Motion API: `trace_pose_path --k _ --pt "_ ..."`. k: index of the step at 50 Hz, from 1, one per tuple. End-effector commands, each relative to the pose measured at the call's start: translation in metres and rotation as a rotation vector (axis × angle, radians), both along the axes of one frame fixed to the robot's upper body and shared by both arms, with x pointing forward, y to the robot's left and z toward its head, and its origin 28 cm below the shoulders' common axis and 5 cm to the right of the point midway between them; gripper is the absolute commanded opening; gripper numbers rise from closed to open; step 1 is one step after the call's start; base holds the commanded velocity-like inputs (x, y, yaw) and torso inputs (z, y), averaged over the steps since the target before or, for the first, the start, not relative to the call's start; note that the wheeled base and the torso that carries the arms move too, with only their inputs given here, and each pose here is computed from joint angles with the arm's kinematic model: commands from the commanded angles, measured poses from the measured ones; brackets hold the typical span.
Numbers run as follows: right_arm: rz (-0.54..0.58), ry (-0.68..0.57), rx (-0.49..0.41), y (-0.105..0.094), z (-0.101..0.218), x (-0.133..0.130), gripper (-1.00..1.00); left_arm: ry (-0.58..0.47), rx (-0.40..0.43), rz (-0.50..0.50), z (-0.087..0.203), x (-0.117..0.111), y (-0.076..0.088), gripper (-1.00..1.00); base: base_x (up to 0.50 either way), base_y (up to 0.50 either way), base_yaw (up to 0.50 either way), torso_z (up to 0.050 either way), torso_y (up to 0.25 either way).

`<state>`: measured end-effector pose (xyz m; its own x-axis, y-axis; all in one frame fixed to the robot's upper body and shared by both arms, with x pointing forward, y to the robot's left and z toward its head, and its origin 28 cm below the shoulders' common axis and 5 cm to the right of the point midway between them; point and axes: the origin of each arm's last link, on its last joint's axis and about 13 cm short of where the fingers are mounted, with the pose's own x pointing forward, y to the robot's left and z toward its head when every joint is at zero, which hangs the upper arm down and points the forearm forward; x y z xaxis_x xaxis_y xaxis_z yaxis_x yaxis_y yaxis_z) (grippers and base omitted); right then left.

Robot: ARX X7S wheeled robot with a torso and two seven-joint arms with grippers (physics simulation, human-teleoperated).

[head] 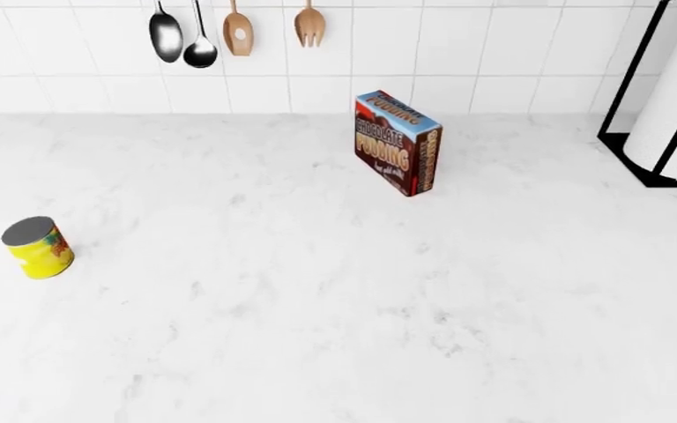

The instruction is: Pick the cans from the counter and place them in their designated side in the cabinet.

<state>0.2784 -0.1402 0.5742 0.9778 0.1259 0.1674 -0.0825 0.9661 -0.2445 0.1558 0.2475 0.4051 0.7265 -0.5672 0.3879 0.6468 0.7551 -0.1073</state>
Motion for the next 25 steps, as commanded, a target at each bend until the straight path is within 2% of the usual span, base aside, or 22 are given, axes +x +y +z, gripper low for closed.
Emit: trace_pose_path --k 1,9,22,23,25 --pt "0.0 -0.001 0.0 0.0 0.0 0.0 1.0 -0.003 -0.002 0.0 0.0 -0.002 0.0 1.0 -0.34 0.0 0.0 0.0 0.0" --pt "0.0 -0.001 0.0 0.0 0.0 0.0 1.0 -0.003 -0.004 -0.003 -0.001 -0.001 0.0 1.0 -0.29 0.13 0.0 0.0 0.0" --pt "0.0 -0.001 0.0 0.0 0.0 0.0 1.0 0.007 -0.013 0.0 -0.004 0.002 0.002 1.0 -0.26 0.42 0.0 0.0 0.0" --pt "0.085 -0.219 0.015 0.004 0.02 -0.018 1.0 0.008 -0.013 0.001 -0.004 0.002 0.002 1.0 -0.24 0.34 0.0 0.0 0.0" --pt "0.105 -0.227 0.027 0.003 0.02 -0.017 1.0 0.011 -0.014 0.002 -0.005 0.003 0.001 1.0 -0.24 0.34 0.0 0.0 0.0"
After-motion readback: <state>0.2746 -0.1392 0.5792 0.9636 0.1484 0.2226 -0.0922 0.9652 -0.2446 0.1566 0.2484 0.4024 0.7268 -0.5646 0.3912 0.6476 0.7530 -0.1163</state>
